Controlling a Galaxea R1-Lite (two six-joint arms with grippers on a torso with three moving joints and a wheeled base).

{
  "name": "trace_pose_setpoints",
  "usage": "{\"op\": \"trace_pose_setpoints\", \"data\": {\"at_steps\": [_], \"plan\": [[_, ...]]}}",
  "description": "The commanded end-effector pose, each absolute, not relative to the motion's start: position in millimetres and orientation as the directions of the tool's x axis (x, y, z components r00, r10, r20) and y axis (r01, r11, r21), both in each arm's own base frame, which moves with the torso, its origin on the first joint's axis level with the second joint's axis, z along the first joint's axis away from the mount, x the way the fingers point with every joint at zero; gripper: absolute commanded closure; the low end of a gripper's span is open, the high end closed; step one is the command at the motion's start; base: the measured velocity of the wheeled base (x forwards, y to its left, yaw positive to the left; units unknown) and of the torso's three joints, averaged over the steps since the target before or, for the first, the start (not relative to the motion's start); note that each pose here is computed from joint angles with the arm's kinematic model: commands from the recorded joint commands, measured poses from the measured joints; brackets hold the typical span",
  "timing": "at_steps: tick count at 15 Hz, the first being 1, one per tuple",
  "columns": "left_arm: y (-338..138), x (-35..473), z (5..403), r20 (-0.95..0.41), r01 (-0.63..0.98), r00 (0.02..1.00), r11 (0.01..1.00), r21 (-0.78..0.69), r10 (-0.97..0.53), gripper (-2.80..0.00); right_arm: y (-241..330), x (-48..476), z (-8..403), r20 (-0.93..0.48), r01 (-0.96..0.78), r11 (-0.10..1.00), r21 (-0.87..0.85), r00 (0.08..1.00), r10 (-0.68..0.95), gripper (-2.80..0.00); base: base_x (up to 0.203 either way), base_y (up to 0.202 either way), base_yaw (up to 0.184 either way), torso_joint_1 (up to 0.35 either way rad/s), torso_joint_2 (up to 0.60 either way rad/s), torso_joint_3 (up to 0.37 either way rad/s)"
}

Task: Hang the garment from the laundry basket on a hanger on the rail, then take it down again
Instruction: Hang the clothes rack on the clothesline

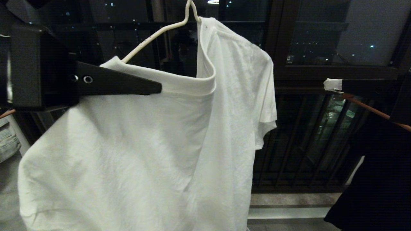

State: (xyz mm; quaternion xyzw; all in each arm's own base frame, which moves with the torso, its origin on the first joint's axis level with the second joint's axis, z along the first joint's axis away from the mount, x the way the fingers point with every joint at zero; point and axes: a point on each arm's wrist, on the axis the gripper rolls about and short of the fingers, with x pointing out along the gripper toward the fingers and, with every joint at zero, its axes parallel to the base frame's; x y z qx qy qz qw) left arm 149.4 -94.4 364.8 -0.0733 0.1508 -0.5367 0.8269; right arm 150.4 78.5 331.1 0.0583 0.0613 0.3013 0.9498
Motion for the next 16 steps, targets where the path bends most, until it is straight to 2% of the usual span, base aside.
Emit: {"op": "trace_pose_setpoints", "data": {"at_steps": [1,16], "plan": [[-106.3,162.2,362.2,-0.192,0.865,0.361,0.405,-0.296,-0.912,0.0,78.4,150.0,331.3,-0.08,-0.566,0.811,0.149,0.81,0.581,0.0,0.0,0.0,0.0,0.0,0.0,0.0],[-125.4,191.1,357.8,-0.228,0.848,0.383,0.438,-0.297,-0.895,0.0,78.2,149.5,329.6,-0.085,-0.569,0.808,0.15,0.807,0.584,0.0,0.0,0.0,0.0,0.0,0.0,0.0]]}}
